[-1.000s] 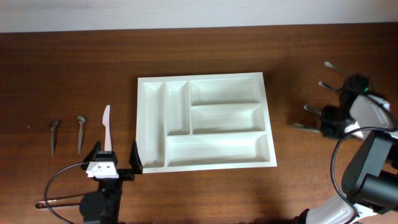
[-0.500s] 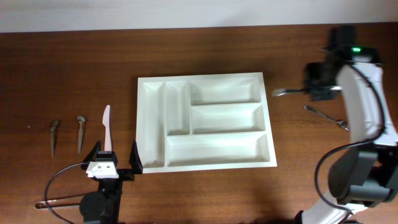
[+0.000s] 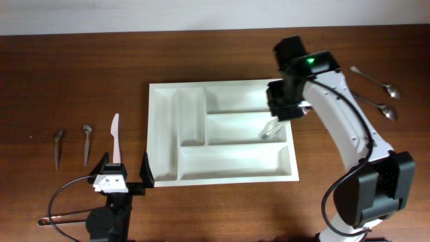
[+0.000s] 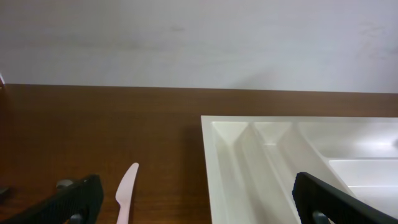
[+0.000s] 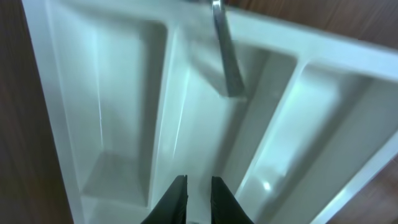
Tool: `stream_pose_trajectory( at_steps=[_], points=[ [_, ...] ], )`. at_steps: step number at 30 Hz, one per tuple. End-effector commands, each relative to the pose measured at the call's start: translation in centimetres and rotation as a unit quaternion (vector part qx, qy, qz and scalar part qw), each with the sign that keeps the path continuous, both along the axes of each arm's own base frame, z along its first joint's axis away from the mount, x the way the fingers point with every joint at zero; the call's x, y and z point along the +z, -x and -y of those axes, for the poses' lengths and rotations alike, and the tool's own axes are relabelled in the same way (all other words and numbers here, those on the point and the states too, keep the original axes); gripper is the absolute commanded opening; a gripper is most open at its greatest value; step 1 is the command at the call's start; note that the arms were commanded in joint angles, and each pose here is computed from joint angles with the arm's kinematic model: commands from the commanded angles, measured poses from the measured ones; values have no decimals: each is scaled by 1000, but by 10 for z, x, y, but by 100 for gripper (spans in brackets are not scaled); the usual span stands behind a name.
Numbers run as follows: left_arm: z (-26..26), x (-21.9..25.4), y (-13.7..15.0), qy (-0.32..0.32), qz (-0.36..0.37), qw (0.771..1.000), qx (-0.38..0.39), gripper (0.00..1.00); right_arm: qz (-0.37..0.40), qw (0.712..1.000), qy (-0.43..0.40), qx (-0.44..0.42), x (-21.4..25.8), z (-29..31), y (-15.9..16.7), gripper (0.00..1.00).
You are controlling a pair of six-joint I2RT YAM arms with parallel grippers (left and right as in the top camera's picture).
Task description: Pack container
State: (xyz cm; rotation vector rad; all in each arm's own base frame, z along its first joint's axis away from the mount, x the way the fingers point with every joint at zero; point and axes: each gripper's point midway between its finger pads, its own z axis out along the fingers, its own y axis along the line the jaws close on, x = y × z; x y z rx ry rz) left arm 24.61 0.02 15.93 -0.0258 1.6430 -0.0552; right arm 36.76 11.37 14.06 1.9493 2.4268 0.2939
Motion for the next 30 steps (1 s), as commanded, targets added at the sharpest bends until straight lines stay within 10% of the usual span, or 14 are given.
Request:
stream_pose_trajectory(
  at_steps=[1, 10, 21, 30],
  points=[
    [-3, -2, 0, 3, -1, 1000, 8, 99, -9, 1000, 5, -12, -13, -4, 5, 15],
    [-3, -2, 0, 3, -1, 1000, 8, 99, 10, 996, 85, -24, -18, 24, -1, 29],
    [-3, -2, 0, 3, -1, 1000, 8, 99, -11, 988, 132, -85, -18, 84, 2, 95],
    [-3, -2, 0, 3, -1, 1000, 8, 99, -46, 971, 120, -202, -29, 170, 14, 99]
  ],
)
